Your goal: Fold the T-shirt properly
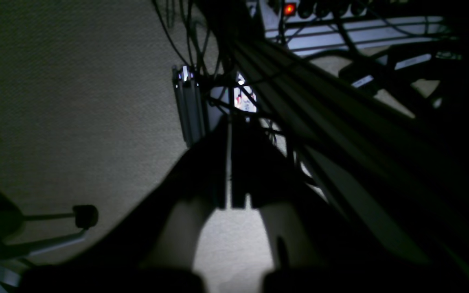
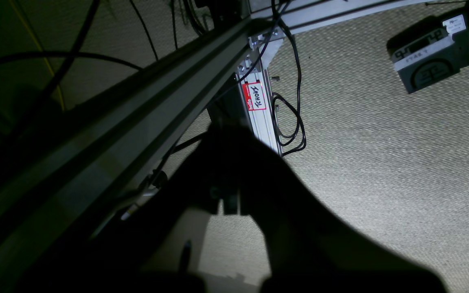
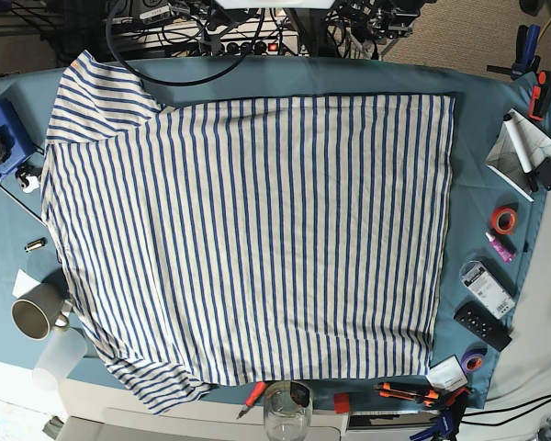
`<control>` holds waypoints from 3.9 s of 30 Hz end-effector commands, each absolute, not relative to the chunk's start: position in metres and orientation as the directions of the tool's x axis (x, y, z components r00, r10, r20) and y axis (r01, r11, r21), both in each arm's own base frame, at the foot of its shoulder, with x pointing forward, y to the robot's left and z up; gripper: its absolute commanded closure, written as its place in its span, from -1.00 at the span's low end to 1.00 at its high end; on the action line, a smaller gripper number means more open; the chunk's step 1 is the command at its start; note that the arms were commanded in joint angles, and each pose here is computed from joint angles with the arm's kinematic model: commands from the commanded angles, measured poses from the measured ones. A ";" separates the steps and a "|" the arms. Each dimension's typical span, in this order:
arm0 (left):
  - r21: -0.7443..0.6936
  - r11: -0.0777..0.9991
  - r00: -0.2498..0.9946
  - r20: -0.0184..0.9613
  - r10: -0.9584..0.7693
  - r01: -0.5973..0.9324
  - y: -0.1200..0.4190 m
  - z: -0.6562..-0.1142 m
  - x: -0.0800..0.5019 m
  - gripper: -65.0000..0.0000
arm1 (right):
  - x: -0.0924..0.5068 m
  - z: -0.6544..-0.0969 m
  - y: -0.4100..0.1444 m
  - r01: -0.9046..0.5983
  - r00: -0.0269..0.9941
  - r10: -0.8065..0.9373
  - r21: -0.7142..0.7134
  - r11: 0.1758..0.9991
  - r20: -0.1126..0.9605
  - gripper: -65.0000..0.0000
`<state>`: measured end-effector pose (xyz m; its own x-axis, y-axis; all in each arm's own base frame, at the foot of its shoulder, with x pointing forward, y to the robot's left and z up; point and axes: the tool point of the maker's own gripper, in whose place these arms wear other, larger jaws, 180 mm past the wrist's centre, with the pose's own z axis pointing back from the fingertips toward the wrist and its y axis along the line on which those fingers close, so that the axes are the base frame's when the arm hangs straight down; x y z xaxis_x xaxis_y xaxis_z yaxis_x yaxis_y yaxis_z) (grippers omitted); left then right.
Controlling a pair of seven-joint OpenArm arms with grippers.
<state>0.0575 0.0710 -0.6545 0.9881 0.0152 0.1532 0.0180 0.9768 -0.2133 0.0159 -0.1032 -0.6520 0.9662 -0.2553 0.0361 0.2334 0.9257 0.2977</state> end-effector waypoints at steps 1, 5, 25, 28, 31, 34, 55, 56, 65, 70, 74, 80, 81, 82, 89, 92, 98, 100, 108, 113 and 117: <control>-0.225 0.974 0.987 0.157 0.023 0.013 0.068 -0.654 0.060 1.00 | 0.016 -0.651 -0.101 0.220 0.970 -0.242 0.309 0.925 0.036 1.00; -0.225 0.974 0.987 0.157 0.023 0.013 0.068 -0.654 0.060 1.00 | 0.016 -0.651 -0.101 0.220 0.970 -0.242 0.309 0.925 0.036 1.00; -0.164 0.986 0.999 0.045 -0.010 0.017 0.108 -0.657 0.030 1.00 | 0.005 -0.642 -0.148 0.171 0.982 -0.187 0.349 0.922 0.013 1.00; -0.139 0.990 0.999 0.039 0.010 -0.004 0.128 -0.655 0.023 1.00 | 0.002 -0.639 -0.163 0.163 0.984 -0.179 0.344 0.925 0.016 1.00; -0.120 0.992 0.999 0.037 0.036 -0.031 0.146 -0.650 0.016 1.00 | -0.005 -0.638 -0.175 0.153 0.987 -0.163 0.323 0.934 0.004 1.00; -0.103 0.994 0.998 0.050 0.039 -0.034 0.161 -0.645 0.008 1.00 | -0.014 -0.634 -0.183 0.112 0.992 -0.122 0.303 0.946 0.017 1.00; -0.153 0.988 0.988 0.151 0.010 0.014 0.148 -0.569 -0.043 1.00 | -0.050 -0.551 -0.193 -0.326 0.941 0.316 0.073 0.943 0.122 1.00; -0.160 0.987 0.986 0.164 0.010 0.017 0.145 -0.562 -0.043 1.00 | -0.050 -0.542 -0.193 -0.340 0.935 0.329 0.070 0.938 0.134 1.00; -0.164 0.983 0.963 0.267 -0.029 0.075 0.136 -0.486 -0.022 1.00 | -0.020 -0.455 -0.190 -0.336 0.906 0.312 0.039 0.941 0.285 1.00; -0.099 0.992 0.930 0.364 -0.038 0.080 0.158 -0.441 0.004 1.00 | 0.008 -0.415 -0.194 -0.308 0.894 0.285 0.013 0.951 0.344 1.00; -0.078 0.991 0.906 0.417 -0.068 0.110 0.172 -0.409 0.026 1.00 | 0.035 -0.383 -0.192 -0.283 0.872 0.252 0.013 0.959 0.420 1.00; -0.042 0.995 0.856 0.514 -0.057 0.092 0.191 -0.370 0.057 1.00 | 0.073 -0.328 -0.175 -0.305 0.801 0.255 0.004 0.952 0.542 1.00; -0.031 0.995 0.847 0.527 -0.063 0.094 0.193 -0.365 0.061 1.00 | 0.073 -0.327 -0.178 -0.307 0.800 0.265 -0.013 0.952 0.538 1.00; -0.021 0.995 0.839 0.539 -0.070 0.096 0.195 -0.360 0.065 1.00 | 0.073 -0.328 -0.181 -0.311 0.799 0.282 -0.036 0.950 0.531 1.00; -0.009 0.994 0.818 0.569 -0.083 0.107 0.193 -0.350 0.073 1.00 | 0.077 -0.328 -0.192 -0.335 0.781 0.347 -0.120 0.934 0.520 0.40; -0.009 0.994 0.818 0.569 -0.082 0.107 0.193 -0.350 0.073 1.00 | 0.079 -0.326 -0.192 -0.306 0.779 0.323 -0.123 0.944 0.537 0.11; -0.009 0.994 0.818 0.570 -0.083 0.108 0.193 -0.350 0.073 1.00 | 0.091 -0.327 -0.214 -0.131 0.816 0.204 -0.171 0.977 0.541 0.11; -0.009 0.994 0.818 0.570 -0.083 0.107 0.193 -0.350 0.073 1.00 | 0.100 -0.322 -0.230 -0.085 0.811 0.201 -0.229 0.970 0.550 0.11; -0.009 0.994 0.816 0.572 -0.083 0.107 0.193 -0.349 0.075 1.00 | 0.115 -0.274 -0.314 0.131 0.763 0.177 -0.416 0.900 0.622 0.11; -0.009 0.994 0.816 0.572 -0.083 0.107 0.193 -0.349 0.075 1.00 | 0.119 -0.247 -0.342 0.217 0.719 0.165 -0.444 0.869 0.675 0.11; -0.009 0.994 0.816 0.572 -0.083 0.107 0.193 -0.349 0.075 1.00 | 0.118 -0.272 -0.363 0.265 0.733 0.070 -0.378 0.887 0.676 0.11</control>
<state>0.0732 0.1935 -0.3551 0.8268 -0.0755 0.5575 0.0999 0.9949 -0.0135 0.1166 -0.3615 -0.2813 0.7437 0.0414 0.6673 0.2717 0.8932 -0.3582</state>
